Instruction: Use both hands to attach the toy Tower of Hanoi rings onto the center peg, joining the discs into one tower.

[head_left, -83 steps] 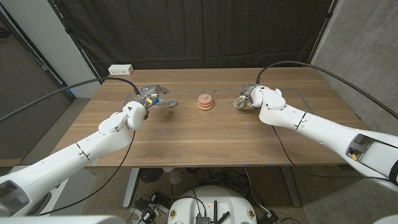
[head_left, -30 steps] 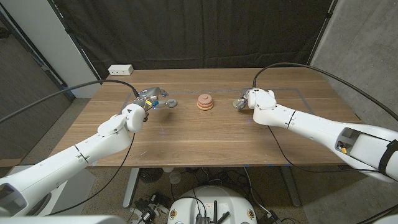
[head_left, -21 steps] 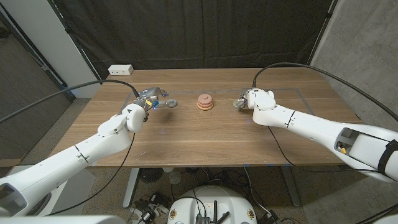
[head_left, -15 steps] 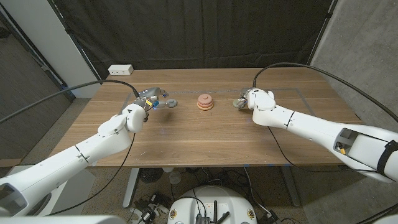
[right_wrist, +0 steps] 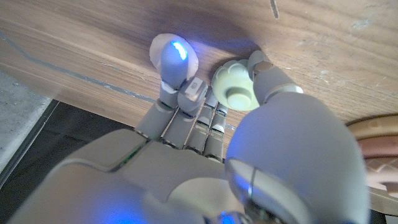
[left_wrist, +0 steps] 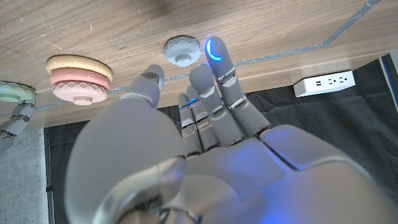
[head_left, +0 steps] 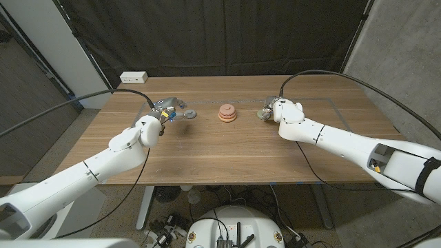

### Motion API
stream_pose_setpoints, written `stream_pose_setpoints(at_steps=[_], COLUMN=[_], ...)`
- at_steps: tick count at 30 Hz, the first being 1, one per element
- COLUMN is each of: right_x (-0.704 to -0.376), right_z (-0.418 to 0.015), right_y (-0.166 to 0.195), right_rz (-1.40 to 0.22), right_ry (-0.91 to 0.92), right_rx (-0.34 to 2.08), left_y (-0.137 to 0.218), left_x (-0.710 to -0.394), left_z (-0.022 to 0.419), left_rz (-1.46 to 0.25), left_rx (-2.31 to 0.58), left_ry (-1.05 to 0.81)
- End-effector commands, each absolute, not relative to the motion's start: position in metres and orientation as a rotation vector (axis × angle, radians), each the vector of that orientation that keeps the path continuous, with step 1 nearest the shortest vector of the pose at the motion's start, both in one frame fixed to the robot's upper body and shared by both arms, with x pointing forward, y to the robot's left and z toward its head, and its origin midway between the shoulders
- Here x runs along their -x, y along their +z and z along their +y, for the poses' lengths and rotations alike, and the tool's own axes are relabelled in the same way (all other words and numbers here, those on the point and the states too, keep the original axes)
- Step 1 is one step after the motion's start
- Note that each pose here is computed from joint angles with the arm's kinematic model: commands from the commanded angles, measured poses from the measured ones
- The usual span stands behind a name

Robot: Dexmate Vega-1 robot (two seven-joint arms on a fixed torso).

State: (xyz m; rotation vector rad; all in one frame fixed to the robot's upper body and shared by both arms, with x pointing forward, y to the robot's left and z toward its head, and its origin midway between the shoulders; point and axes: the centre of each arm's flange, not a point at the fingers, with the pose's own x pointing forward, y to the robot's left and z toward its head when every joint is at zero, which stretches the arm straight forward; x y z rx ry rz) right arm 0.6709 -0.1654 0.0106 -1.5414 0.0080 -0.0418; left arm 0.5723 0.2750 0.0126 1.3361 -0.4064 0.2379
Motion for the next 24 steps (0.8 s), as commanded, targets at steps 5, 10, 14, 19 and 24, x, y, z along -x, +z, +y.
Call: stream_pose_setpoints(at_steps=[5, 10, 14, 19, 24], right_x=[-0.67, -0.667, -0.664, -0.66, -0.658], right_z=[-0.169, -0.169, -0.169, -0.169, -0.17], right_y=[0.012, 0.015, 0.018, 0.02, 0.022], right_rz=[-0.01, -0.032, -0.038, -0.053, -0.064], right_ry=[-0.06, -0.059, -0.056, -0.055, -0.057], right_rx=[1.518, 1.52, 1.517, 1.514, 1.509], left_y=[0.013, 0.014, 0.014, 0.015, 0.015], left_x=[-0.575, -0.576, -0.575, -0.575, -0.574], left_z=[0.274, 0.275, 0.275, 0.275, 0.276], left_rz=[-0.407, -0.408, -0.411, -0.411, -0.411], left_rx=[-1.334, -1.335, -1.335, -1.334, -1.334], left_ry=[0.233, 0.232, 0.234, 0.236, 0.237])
